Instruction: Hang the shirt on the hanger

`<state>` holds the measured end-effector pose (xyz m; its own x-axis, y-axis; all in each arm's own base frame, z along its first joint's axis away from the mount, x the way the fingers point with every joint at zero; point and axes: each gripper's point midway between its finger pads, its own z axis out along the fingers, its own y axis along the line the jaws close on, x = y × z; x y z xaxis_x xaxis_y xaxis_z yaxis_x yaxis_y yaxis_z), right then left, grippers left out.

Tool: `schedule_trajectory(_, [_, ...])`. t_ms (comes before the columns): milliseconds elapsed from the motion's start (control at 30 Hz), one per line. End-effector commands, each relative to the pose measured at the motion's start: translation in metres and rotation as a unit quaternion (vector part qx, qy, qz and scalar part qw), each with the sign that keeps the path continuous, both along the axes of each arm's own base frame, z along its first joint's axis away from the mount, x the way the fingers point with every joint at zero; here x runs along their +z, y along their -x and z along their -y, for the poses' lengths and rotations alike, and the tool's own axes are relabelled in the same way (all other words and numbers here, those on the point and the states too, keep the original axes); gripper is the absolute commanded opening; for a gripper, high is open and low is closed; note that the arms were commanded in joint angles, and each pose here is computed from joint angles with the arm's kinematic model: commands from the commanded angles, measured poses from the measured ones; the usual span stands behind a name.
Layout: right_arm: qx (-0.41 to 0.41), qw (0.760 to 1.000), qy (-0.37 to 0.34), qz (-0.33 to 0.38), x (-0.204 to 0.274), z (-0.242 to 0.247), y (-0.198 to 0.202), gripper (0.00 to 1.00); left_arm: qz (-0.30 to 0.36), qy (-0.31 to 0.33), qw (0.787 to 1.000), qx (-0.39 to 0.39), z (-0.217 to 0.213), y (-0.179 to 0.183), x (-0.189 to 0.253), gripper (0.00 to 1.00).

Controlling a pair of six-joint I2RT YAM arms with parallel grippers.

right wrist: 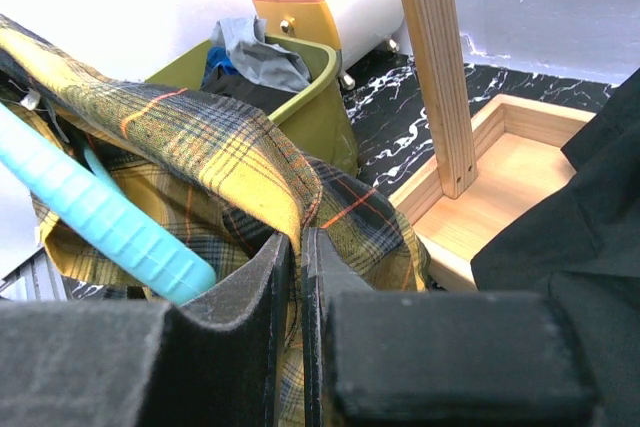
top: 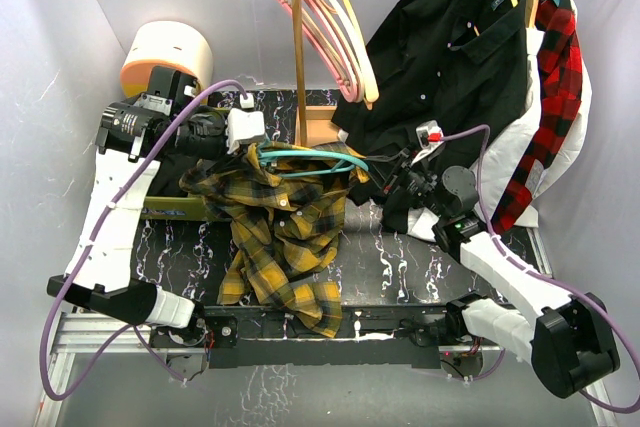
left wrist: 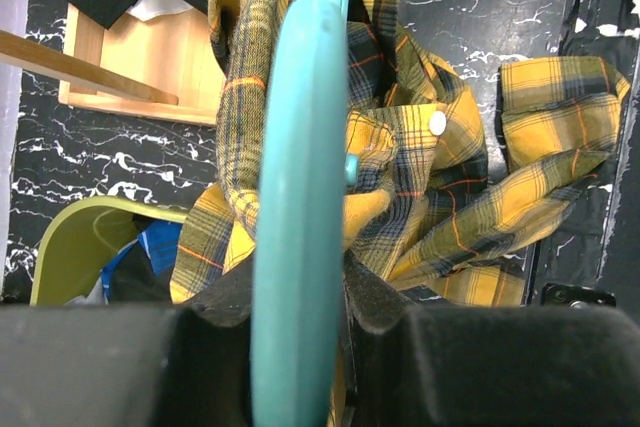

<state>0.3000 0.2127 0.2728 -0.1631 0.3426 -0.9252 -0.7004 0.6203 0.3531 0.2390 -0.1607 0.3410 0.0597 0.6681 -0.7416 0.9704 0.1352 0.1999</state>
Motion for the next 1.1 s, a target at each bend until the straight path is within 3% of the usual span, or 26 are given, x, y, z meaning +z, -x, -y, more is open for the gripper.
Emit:
schedule_trajectory(0, [-0.046,0.999,0.005,0.022,0.026,0.018,-0.010,0.08,0.031,-0.048,0.998,0.019,-0.024,0.005,0.000,0.00])
schedule_trajectory(433, [-0.049,0.996,0.067,-0.029,0.021,0.019,-0.017,0.08,0.049,-0.107,0.992,0.041,-0.037,-0.024,-0.020,0.00])
schedule_trajectory(767, [-0.019,0.983,0.116,-0.141,0.041,0.007,-0.022,0.08,0.071,-0.192,0.978,0.037,-0.026,-0.025,-0.051,0.00])
schedule_trajectory(1067, [0.071,0.983,0.073,-0.151,0.069,-0.065,0.019,0.08,0.082,-0.095,0.989,0.080,0.009,-0.038,-0.022,0.00])
